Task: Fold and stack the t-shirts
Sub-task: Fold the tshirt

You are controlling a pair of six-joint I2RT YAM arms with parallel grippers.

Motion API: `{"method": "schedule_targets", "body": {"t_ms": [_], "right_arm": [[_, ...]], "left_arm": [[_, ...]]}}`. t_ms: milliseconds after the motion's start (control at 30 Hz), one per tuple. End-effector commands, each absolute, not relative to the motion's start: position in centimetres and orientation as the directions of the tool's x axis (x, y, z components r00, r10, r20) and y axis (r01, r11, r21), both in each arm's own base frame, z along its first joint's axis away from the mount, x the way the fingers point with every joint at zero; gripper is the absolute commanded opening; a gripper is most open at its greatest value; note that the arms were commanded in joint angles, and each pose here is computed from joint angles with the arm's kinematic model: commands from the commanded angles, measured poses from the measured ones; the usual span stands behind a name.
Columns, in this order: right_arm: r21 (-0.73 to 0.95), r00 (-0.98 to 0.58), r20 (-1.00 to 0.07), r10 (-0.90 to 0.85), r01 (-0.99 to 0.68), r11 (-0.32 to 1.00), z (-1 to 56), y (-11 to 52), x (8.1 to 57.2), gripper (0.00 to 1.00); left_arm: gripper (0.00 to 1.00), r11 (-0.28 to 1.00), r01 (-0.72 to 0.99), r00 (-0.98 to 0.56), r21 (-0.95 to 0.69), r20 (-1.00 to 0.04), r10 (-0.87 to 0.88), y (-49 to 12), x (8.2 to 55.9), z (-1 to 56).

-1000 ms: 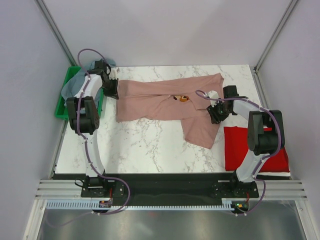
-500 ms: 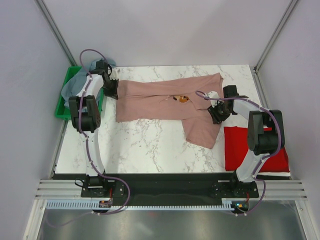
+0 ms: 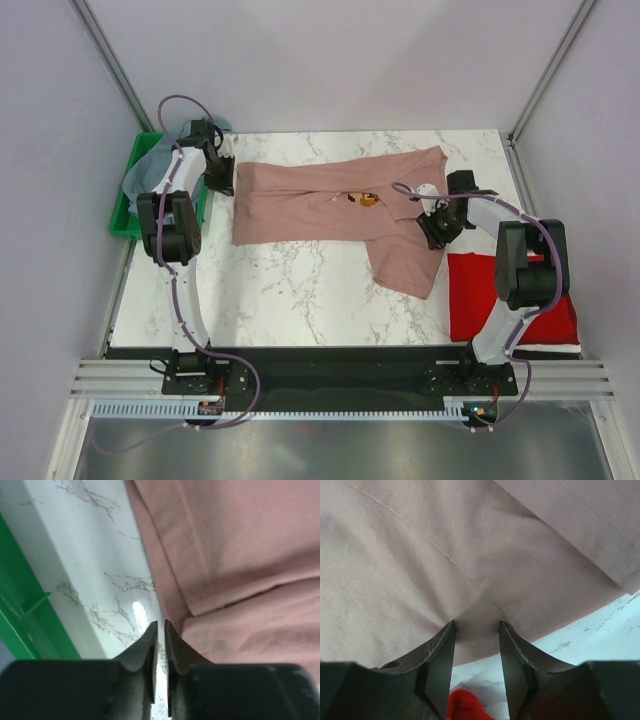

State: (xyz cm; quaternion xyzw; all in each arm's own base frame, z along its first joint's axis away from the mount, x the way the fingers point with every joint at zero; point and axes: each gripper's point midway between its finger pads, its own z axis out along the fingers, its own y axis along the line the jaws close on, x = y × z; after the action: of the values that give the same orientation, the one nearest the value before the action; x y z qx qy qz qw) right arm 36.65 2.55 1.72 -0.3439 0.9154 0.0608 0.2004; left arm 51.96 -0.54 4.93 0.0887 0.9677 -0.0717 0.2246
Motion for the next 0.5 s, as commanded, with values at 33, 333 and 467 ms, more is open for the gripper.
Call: {"method": "schedule_targets", "body": {"t_ms": [33, 333, 467], "right_arm": [[-0.001, -0.716, -0.335, -0.612, -0.650, 0.760, 1.0, 1.6, 35.3, 0.48], [-0.027, -0.651, -0.504, -0.568, -0.645, 0.764, 7.8, 3.4, 37.7, 0.51], [-0.029, -0.612, -0.572, -0.546, -0.650, 0.759, 9.7, 4.2, 38.6, 0.52]], "left_arm": [[0.23, 0.977, 0.211, -0.858, -0.024, -0.483, 0.174, 1.1, 52.4, 6.7], [0.35, 0.976, 0.215, -0.759, 0.039, -0.622, 0.192, 0.8, 52.6, 15.2], [0.35, 0.913, 0.408, -0.725, 0.009, -0.604, 0.331, -4.2, 49.5, 14.7]]}}
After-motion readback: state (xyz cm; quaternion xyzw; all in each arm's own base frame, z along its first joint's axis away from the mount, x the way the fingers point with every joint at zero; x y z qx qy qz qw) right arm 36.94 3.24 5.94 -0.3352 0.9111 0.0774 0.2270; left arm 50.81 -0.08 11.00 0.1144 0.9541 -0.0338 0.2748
